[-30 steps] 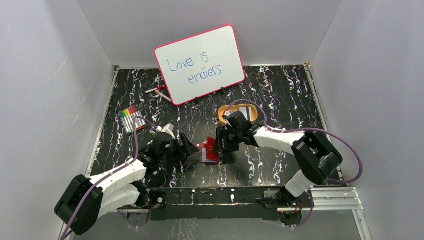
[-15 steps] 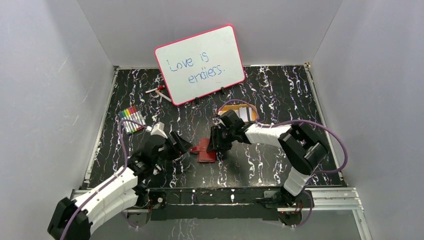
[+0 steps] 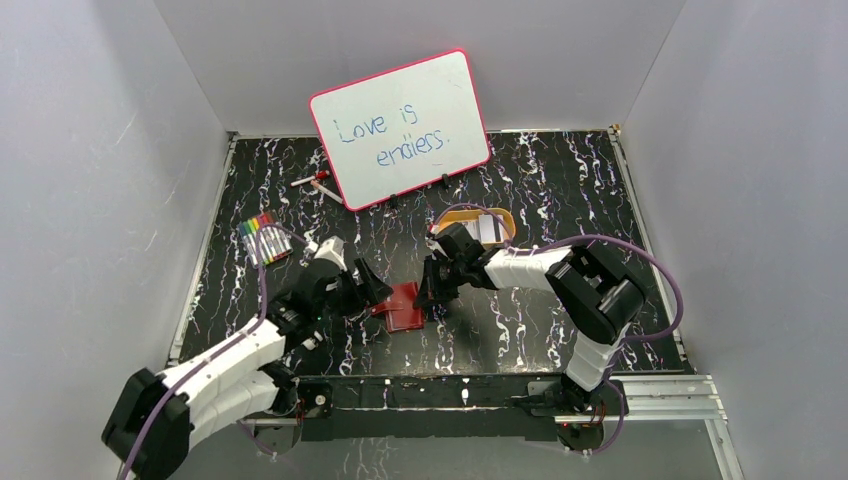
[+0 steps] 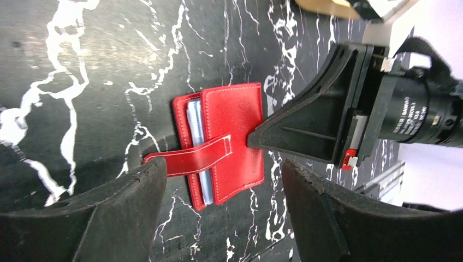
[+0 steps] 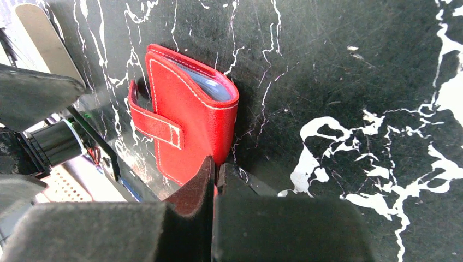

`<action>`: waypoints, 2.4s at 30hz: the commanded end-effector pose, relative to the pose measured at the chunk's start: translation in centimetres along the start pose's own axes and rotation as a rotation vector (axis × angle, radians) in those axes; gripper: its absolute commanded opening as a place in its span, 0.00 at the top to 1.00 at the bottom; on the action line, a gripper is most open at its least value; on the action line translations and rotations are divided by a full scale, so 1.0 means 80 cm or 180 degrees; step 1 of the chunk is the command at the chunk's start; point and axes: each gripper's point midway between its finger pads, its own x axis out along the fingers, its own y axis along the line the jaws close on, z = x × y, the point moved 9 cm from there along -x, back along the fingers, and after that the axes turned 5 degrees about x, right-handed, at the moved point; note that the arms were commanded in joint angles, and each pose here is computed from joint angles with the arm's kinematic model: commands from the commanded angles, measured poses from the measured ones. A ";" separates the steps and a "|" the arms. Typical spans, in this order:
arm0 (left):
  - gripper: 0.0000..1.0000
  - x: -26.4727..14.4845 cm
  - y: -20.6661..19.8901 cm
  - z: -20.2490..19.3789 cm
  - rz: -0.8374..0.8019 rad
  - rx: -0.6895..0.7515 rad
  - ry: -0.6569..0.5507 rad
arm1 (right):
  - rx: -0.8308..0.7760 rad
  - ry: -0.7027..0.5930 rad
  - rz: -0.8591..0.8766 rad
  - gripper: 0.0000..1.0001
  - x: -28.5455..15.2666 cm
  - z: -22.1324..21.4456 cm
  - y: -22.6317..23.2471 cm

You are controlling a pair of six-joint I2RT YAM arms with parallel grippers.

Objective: Put the credit cards into the card holder
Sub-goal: Close the card holder at the center of the board, then pick up the card holder from the center of the board, then adjust the card holder.

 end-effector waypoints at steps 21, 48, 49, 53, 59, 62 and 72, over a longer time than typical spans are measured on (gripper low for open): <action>0.10 -0.028 -0.084 0.059 -0.0906 0.0369 -0.0352 | -0.1304 -0.0834 -0.0251 1.00 -0.151 -0.025 0.028; 0.04 -0.138 -0.220 0.151 -0.1249 -0.1082 0.0364 | -0.4717 -0.3541 -0.2089 1.00 -0.294 0.024 0.174; 0.04 -0.131 -0.222 0.152 -0.1217 -0.1108 0.0402 | -0.4761 -0.3564 -0.2075 1.00 -0.295 0.025 0.176; 0.04 -0.115 -0.230 0.161 -0.1160 -0.1181 0.0378 | -0.4854 -0.3563 -0.2056 1.00 -0.292 0.027 0.182; 0.04 -0.091 -0.238 0.173 -0.1110 -0.1319 0.0288 | -0.4929 -0.3577 -0.2013 1.00 -0.287 0.029 0.189; 0.04 -0.079 -0.242 0.176 -0.1117 -0.1377 0.0296 | -0.4975 -0.3578 -0.2013 1.00 -0.283 0.030 0.191; 0.38 -0.067 -0.248 0.188 -0.1195 -0.1443 0.0076 | -0.5102 -0.3537 -0.2020 1.00 -0.277 0.027 0.195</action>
